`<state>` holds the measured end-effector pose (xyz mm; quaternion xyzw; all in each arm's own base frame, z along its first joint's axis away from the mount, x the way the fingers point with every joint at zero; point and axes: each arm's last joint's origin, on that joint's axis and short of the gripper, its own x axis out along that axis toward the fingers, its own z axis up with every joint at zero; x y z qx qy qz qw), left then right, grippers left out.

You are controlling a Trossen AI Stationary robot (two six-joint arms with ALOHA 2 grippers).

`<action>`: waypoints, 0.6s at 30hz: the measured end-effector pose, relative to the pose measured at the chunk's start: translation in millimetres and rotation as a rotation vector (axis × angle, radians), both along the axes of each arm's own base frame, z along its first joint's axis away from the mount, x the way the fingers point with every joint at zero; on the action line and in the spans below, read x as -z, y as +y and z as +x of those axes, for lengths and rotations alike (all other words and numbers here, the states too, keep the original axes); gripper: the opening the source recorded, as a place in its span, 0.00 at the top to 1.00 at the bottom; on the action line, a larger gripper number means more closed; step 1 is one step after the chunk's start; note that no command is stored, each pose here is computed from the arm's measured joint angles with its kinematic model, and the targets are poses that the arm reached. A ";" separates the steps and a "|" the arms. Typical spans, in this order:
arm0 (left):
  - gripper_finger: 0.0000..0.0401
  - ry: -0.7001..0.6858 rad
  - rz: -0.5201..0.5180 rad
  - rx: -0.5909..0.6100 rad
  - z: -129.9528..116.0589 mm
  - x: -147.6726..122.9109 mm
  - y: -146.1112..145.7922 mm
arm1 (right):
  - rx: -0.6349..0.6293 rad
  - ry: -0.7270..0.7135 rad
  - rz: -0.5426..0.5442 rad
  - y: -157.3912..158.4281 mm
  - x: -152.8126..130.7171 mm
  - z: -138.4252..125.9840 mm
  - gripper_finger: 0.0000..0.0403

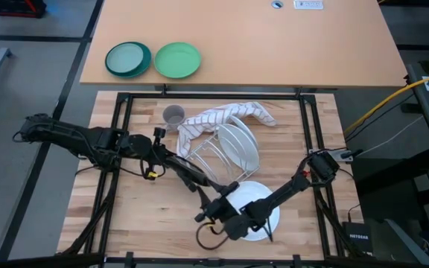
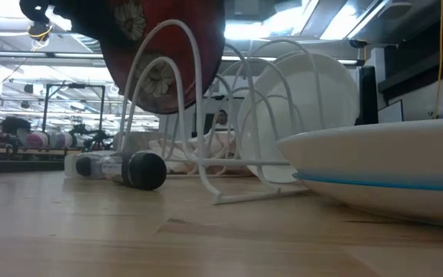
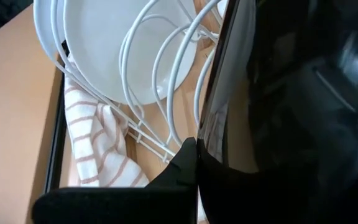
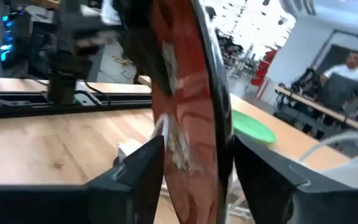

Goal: Sort dishes
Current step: Put the red patterned plate in the dish rack

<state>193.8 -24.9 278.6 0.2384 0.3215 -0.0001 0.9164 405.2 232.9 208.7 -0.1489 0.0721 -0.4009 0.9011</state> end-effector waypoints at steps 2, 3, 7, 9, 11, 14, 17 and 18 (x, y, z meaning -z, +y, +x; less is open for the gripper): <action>0.97 0.000 -0.004 0.013 3.8 1.5 -1.0 | -0.016 0.023 -0.030 5.3 -12.7 -6.5 0.52; 0.97 0.002 -0.001 0.022 6.1 2.6 -1.6 | -0.025 0.037 -0.045 8.3 -18.6 -10.1 0.52; 0.97 0.054 0.008 0.041 17.3 13.4 -3.9 | -0.056 0.067 -0.084 19.1 -40.7 -25.3 0.52; 0.97 0.091 0.029 0.052 23.4 20.4 -5.0 | -0.071 0.074 -0.096 23.4 -49.1 -31.7 0.52; 0.97 0.126 0.043 0.054 29.2 27.6 -5.8 | -0.077 0.083 -0.107 27.3 -52.9 -36.3 0.52; 0.97 0.171 0.065 0.058 35.8 36.8 -6.3 | -0.062 0.093 -0.112 31.8 -53.1 -40.8 0.51; 0.97 0.203 0.068 0.062 41.4 44.4 -7.3 | -0.047 0.102 -0.116 32.8 -52.4 -42.2 0.51; 0.97 0.216 0.071 0.067 42.9 47.0 -7.6 | -0.052 0.104 -0.118 32.9 -52.1 -42.0 0.51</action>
